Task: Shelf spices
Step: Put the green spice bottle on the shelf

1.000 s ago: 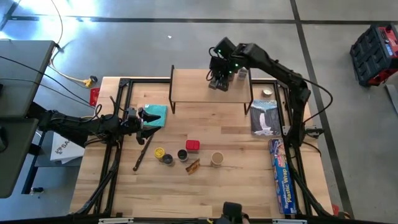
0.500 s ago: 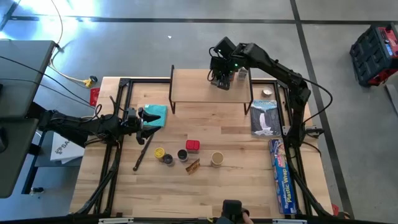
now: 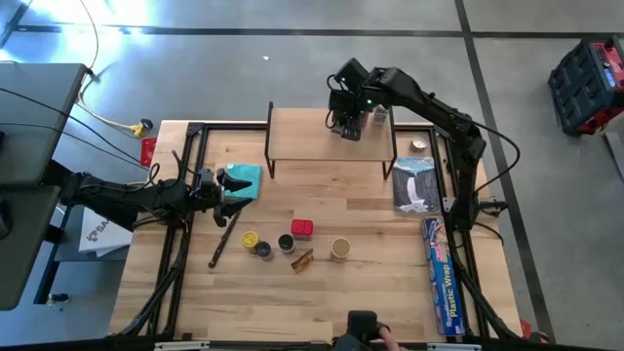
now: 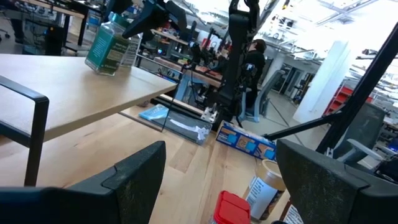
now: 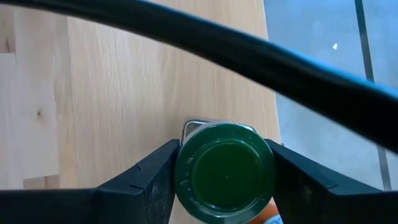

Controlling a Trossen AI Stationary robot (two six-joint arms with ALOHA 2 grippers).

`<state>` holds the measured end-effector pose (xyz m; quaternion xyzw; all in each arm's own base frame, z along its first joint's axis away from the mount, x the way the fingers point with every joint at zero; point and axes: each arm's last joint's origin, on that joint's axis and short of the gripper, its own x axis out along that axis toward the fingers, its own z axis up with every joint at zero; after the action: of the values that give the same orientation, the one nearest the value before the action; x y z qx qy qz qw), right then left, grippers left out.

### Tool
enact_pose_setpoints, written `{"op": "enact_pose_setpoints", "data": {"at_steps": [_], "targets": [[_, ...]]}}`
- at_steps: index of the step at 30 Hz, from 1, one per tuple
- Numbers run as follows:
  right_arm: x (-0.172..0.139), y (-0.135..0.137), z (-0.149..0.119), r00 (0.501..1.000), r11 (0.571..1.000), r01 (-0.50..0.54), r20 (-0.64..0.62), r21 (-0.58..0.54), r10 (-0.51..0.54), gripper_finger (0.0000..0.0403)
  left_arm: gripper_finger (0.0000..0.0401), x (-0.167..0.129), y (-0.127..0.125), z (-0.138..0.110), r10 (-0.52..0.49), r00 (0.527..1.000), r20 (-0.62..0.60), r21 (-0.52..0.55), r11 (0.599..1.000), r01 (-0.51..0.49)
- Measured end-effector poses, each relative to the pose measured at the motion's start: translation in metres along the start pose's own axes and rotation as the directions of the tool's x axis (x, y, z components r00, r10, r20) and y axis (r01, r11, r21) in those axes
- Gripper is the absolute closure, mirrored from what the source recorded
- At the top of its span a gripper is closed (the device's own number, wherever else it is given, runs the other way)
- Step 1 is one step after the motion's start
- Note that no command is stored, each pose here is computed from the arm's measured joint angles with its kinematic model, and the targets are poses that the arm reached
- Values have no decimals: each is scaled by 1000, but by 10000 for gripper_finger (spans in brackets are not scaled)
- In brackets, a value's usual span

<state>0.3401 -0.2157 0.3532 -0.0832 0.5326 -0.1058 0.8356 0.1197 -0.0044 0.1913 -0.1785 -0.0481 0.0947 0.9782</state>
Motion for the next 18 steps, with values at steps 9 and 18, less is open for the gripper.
{"op": "enact_pose_setpoints", "data": {"at_steps": [9, 18], "targets": [[8, -4, 2, 997, 997, 75, -20, -28, -75, 142, 103, 0, 0, 0, -14, 1000, -5, -1, 1000, 13], [6, -7, 3, 984, 982, 163, -52, -91, -168, 124, 103, 0, 0, 0, -17, 1000, -6, -1, 1000, 17]]}}
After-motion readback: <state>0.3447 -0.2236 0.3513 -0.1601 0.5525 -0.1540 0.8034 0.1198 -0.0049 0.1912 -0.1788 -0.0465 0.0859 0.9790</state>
